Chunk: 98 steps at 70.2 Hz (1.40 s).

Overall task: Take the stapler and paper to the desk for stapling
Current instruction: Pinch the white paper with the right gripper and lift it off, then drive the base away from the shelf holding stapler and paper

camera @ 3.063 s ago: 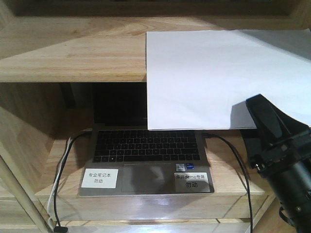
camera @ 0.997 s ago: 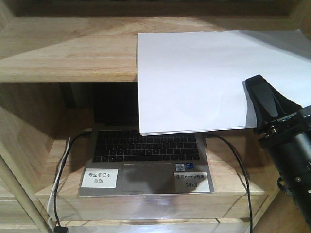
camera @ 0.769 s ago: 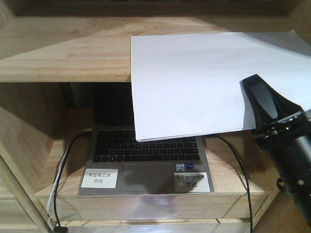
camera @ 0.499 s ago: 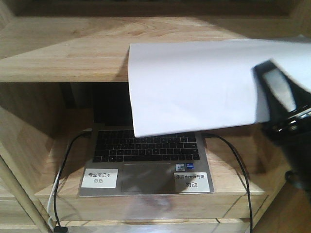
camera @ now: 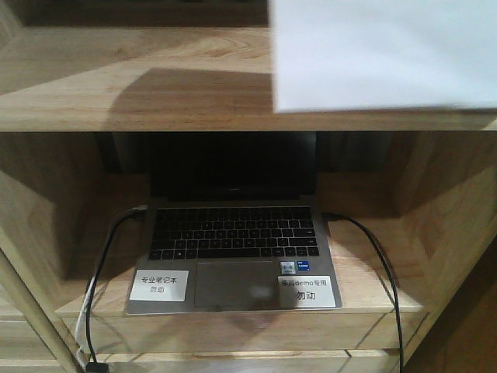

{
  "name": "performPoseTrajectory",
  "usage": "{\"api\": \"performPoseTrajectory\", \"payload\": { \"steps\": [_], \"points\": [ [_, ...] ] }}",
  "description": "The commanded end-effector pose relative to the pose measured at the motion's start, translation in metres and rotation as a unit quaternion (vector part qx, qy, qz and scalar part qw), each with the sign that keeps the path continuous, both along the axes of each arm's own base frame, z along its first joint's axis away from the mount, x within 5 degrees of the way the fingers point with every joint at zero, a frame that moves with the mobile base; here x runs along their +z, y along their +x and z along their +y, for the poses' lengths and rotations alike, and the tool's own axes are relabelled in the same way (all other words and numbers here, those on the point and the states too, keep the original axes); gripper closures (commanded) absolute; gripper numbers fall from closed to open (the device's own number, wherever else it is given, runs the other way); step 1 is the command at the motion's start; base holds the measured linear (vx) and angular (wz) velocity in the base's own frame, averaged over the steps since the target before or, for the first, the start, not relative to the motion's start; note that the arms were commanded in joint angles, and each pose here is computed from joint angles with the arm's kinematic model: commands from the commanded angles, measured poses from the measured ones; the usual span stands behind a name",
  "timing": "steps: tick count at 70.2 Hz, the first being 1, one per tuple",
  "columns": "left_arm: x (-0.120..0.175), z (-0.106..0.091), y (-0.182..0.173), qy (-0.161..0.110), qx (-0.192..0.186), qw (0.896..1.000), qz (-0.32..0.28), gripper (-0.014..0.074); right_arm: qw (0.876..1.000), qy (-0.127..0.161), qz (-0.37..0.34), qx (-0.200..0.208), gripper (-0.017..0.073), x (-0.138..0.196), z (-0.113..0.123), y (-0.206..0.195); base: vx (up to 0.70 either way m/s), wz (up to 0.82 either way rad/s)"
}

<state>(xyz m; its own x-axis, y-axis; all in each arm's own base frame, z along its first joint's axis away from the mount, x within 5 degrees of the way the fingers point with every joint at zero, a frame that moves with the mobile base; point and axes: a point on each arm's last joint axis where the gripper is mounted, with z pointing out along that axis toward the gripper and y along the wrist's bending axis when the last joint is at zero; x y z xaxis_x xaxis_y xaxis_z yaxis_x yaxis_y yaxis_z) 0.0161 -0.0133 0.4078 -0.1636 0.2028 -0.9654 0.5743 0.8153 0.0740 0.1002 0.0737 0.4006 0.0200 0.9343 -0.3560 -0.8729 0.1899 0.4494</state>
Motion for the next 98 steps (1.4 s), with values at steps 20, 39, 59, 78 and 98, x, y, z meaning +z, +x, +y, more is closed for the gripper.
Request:
{"api": "performPoseTrajectory", "payload": {
  "steps": [20, 39, 59, 78, 98],
  "points": [
    [0.017, -0.001, 0.001, -0.04, -0.002, 0.998, -0.052, 0.06, 0.998, 0.002, -0.06, -0.03, 0.0566, 0.022, -0.024, -0.033, 0.0, 0.0],
    [0.017, -0.001, 0.001, -0.04, -0.002, 0.998, -0.052, 0.06, 0.998, 0.005, -0.057, -0.028, 0.0566, 0.004, -0.038, -0.05, 0.0, 0.0],
    [0.017, -0.001, 0.001, -0.04, -0.002, 0.998, -0.052, 0.06, 0.998, 0.02, -0.049, -0.028, 0.0566, -0.004, -0.044, -0.053, 0.0, 0.0],
    [0.017, -0.001, 0.001, -0.04, -0.002, 0.998, -0.052, 0.06, 0.998, 0.021, -0.048, -0.028, 0.0566, -0.004, -0.045, -0.053, 0.0, 0.0],
    [0.017, -0.001, 0.001, -0.04, -0.002, 0.998, -0.052, 0.06, 0.998, 0.02, -0.05, -0.028, 0.0566, -0.004, -0.044, -0.053, 0.0, 0.0]
  ]
}}
